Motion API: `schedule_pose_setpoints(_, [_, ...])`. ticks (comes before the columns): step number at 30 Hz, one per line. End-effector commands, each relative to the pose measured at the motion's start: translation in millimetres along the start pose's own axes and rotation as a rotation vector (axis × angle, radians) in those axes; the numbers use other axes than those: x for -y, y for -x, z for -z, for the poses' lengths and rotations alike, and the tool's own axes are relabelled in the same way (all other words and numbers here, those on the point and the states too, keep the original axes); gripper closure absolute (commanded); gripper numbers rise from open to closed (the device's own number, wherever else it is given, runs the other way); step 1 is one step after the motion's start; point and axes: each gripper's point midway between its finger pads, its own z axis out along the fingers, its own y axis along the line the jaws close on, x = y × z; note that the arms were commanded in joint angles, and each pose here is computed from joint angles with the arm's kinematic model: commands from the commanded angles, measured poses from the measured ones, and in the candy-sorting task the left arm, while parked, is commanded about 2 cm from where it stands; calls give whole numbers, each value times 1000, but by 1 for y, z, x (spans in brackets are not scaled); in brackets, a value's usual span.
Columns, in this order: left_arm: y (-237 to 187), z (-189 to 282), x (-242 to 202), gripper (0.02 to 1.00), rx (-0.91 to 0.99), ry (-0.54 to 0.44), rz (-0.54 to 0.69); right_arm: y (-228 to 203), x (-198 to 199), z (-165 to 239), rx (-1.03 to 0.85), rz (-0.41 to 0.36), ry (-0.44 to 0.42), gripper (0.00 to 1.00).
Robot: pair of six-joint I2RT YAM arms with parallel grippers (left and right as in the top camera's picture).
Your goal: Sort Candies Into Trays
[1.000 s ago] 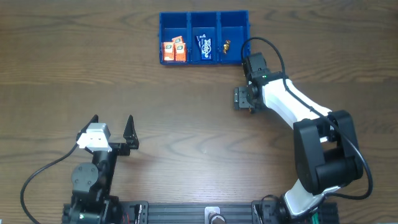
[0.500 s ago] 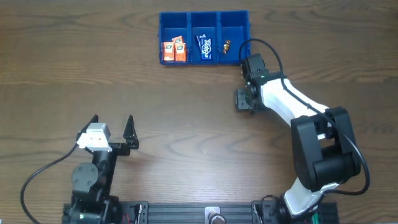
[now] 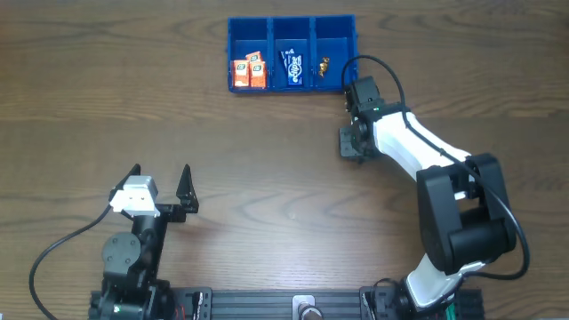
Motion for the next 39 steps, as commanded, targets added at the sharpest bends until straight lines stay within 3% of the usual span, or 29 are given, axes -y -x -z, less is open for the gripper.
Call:
schedule_pose_setpoints(1, [-18, -1, -3, 23, -50, 14, -7, 51, -29, 79, 237, 23, 107, 965])
schedule_pose_setpoints(7, [-18, -1, -3, 20, -50, 14, -7, 153, -48, 214, 639, 10, 104, 965])
schedule_pose_setpoints(10, [-18, -1, -3, 20, -50, 14, -7, 192, -53, 226, 688, 20, 71, 965])
schedule_pose_setpoints(14, [-18, -1, -3, 20, -50, 14, -7, 224, -64, 184, 623, 33, 52, 965])
schedule_pose_setpoints(21, [-18, -1, -3, 20, -50, 14, -7, 225, -60, 100, 482, 24, 12, 965])
schedule_pose_setpoints(27, [-18, -1, -3, 20, -50, 14, -7, 222, -55, 85, 450, 19, -9, 965])
schedule_pose_setpoints(30, [-18, -1, -3, 20, -50, 14, -7, 225, -41, 86, 463, -46, -46, 963])
schedule_pose_setpoints(34, [-18, -1, -3, 20, -50, 14, -7, 225, -39, 85, 458, -51, -45, 936])
schedule_pose_setpoints(36, [-18, -1, -3, 23, -50, 14, -7, 225, -39, 85, 458, -51, -45, 884])
schedule_pose_setpoints(37, [-18, -1, -3, 20, -50, 14, -7, 225, -40, 85, 458, -49, -41, 790])
schedule_pose_setpoints(39, [-18, -1, -3, 20, -50, 14, -7, 224, -44, 84, 451, -40, -18, 454])
